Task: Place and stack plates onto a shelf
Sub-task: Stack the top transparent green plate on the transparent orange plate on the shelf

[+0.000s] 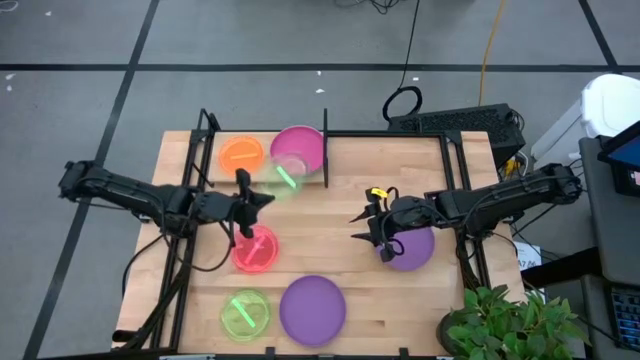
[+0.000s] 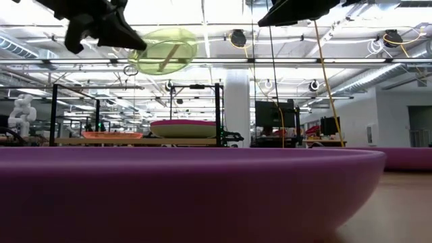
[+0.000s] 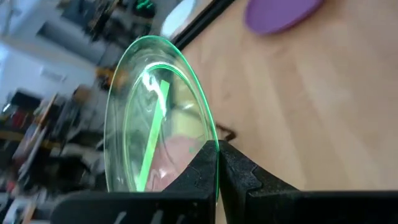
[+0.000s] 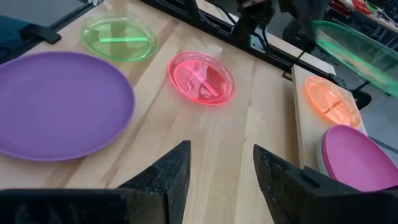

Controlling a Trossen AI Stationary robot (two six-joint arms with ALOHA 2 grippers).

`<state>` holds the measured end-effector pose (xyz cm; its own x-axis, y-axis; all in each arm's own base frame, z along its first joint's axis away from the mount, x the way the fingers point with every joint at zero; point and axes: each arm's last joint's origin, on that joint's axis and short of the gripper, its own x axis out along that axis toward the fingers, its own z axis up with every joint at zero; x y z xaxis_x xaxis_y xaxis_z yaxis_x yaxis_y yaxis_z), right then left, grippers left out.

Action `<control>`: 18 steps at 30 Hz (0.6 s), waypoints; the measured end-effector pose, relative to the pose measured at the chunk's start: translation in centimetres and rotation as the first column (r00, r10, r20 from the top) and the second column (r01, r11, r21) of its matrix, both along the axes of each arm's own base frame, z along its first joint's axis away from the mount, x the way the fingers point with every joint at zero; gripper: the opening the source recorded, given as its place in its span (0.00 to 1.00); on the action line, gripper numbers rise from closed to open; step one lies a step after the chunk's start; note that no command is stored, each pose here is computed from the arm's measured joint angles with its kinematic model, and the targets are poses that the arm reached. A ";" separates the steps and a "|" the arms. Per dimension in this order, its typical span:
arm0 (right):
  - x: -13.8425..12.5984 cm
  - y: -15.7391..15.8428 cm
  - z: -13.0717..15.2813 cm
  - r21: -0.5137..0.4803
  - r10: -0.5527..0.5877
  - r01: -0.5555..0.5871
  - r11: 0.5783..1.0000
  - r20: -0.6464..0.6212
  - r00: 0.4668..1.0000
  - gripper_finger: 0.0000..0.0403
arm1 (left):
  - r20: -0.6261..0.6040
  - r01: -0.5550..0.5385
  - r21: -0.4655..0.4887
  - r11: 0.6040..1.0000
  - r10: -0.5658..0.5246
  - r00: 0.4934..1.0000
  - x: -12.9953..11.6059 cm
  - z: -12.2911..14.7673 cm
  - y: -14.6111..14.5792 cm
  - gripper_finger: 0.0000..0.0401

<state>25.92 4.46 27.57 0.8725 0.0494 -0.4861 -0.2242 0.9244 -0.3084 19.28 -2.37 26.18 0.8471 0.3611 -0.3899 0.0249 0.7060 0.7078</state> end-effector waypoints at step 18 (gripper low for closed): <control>0.0 0.0 0.0 0.001 0.002 -0.002 1.000 -0.001 1.000 0.39 | -0.076 -0.365 -0.084 0.927 0.359 0.930 -1.1 -1.3 3.6 0.02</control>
<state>25.92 4.48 27.56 0.8720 0.0511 -0.4869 -0.2260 0.9242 -0.3077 18.21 1.24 24.92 0.6405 0.5979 -0.4820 -0.2062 0.7385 0.6420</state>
